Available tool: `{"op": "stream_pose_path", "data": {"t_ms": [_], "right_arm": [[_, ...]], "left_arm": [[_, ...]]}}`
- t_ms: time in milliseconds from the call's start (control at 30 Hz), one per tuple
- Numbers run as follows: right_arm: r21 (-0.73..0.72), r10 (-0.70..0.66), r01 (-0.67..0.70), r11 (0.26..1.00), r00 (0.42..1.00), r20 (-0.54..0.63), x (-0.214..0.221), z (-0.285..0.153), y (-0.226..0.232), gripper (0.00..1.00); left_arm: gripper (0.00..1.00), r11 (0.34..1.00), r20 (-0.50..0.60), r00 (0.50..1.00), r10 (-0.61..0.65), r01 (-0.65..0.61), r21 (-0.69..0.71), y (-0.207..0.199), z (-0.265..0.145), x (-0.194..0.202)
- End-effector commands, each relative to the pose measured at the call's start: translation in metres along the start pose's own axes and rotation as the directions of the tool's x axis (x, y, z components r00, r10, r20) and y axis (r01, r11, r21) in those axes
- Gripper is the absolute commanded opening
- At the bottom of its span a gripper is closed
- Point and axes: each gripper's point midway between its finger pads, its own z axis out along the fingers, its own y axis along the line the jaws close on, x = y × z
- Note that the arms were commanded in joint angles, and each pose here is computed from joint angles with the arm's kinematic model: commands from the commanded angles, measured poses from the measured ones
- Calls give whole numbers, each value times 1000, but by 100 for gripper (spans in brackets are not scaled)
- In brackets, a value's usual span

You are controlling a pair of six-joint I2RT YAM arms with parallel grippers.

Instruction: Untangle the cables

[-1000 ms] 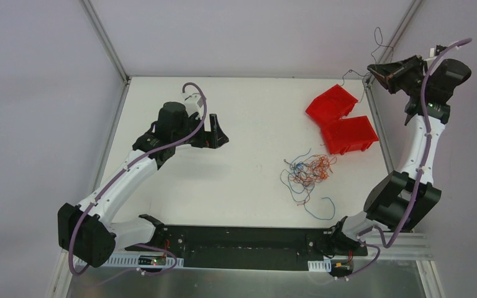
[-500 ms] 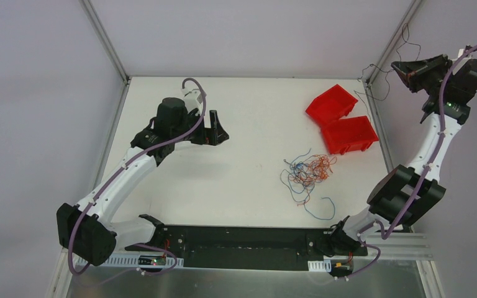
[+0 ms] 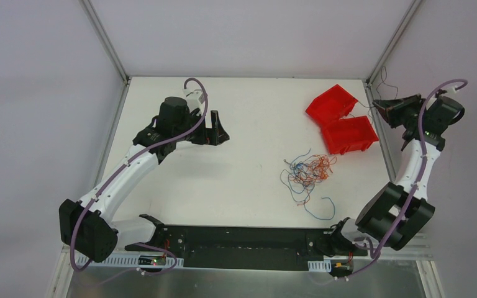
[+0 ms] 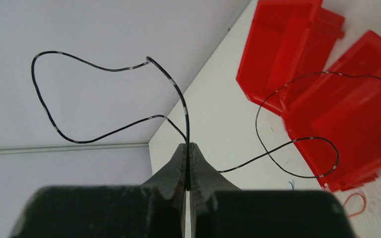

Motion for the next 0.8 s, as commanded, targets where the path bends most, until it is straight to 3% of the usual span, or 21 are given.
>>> {"op": "stream_pose_path", "data": {"t_ms": [0,233,433,767], "right_arm": [[56,-74,70,996,995,68,9,-22,-3,0],[226,-106,81,971,990,98,18,-46,-25,0],[436,-119,52,898,985,127,19,-62,-67,0],[489,-60,15,872,995,76,17,-29,-94,0]], "left_arm": [[90,1000,19,1000,13,-13,16,-3,-2,-3],[90,999,23,999,33,-33,11,0,-3,-1],[90,999,16,999,42,-42,8,2,-2,3],[90,999,-3,999,39,-39,10,7,5,13]]}}
